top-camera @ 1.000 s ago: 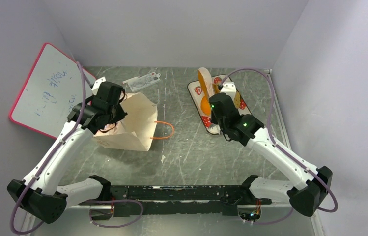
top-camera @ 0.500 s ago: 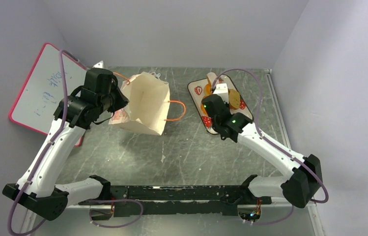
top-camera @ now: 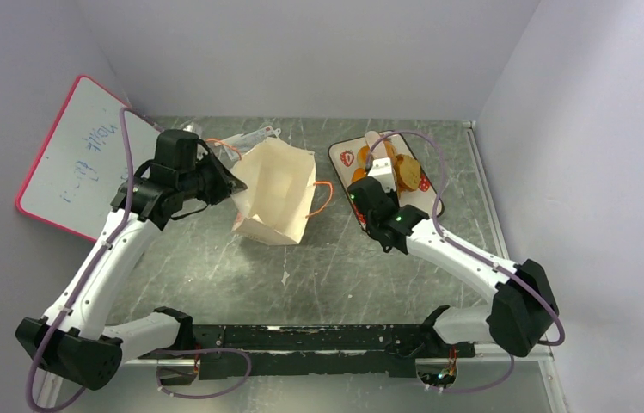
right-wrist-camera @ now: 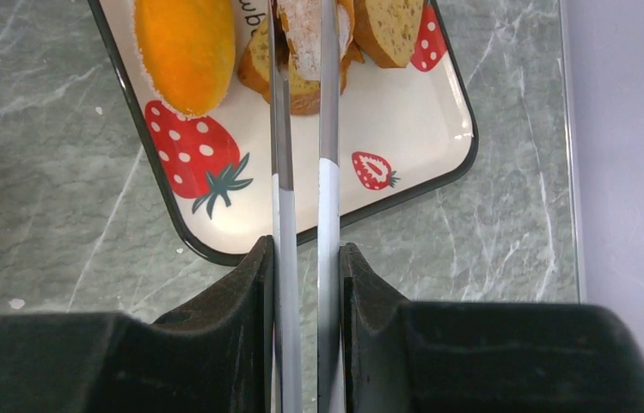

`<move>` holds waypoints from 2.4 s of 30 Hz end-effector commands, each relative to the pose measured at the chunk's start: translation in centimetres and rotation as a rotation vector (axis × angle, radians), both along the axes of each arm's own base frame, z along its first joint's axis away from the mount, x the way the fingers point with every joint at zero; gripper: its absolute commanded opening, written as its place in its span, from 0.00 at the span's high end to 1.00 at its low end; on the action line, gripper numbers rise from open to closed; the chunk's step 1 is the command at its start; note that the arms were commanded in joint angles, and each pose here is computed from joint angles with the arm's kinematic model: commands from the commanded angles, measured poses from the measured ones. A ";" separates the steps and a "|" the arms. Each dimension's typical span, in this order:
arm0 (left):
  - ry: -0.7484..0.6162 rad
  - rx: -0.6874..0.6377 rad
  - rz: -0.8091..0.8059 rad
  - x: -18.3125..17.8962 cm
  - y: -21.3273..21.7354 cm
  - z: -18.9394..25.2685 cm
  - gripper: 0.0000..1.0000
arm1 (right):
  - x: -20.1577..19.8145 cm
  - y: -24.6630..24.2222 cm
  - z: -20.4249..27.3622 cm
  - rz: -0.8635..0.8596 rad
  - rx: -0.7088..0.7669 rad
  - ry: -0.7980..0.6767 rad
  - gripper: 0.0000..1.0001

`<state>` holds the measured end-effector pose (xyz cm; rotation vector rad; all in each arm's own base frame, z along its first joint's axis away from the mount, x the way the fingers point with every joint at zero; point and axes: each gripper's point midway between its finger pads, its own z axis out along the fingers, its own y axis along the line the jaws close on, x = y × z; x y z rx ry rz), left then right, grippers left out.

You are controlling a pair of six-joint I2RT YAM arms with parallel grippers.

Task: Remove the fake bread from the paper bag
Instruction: Place the fake bread in the container.

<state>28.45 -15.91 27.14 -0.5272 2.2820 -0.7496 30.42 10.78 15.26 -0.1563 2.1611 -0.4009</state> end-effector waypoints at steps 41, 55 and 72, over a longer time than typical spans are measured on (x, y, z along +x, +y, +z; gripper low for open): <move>-0.018 -0.307 0.088 1.0 3.0 -0.8 0.93 | -3.2 0.6 -3.9 -0.125 0.172 0.115 0.58; -0.014 -0.300 0.116 1.4 4.0 -1.2 0.93 | -4.3 1.1 -2.2 -0.132 0.259 0.121 0.57; -0.013 -0.296 0.151 1.4 4.7 -1.5 0.93 | -6.7 1.9 -0.6 -0.129 0.309 0.138 0.60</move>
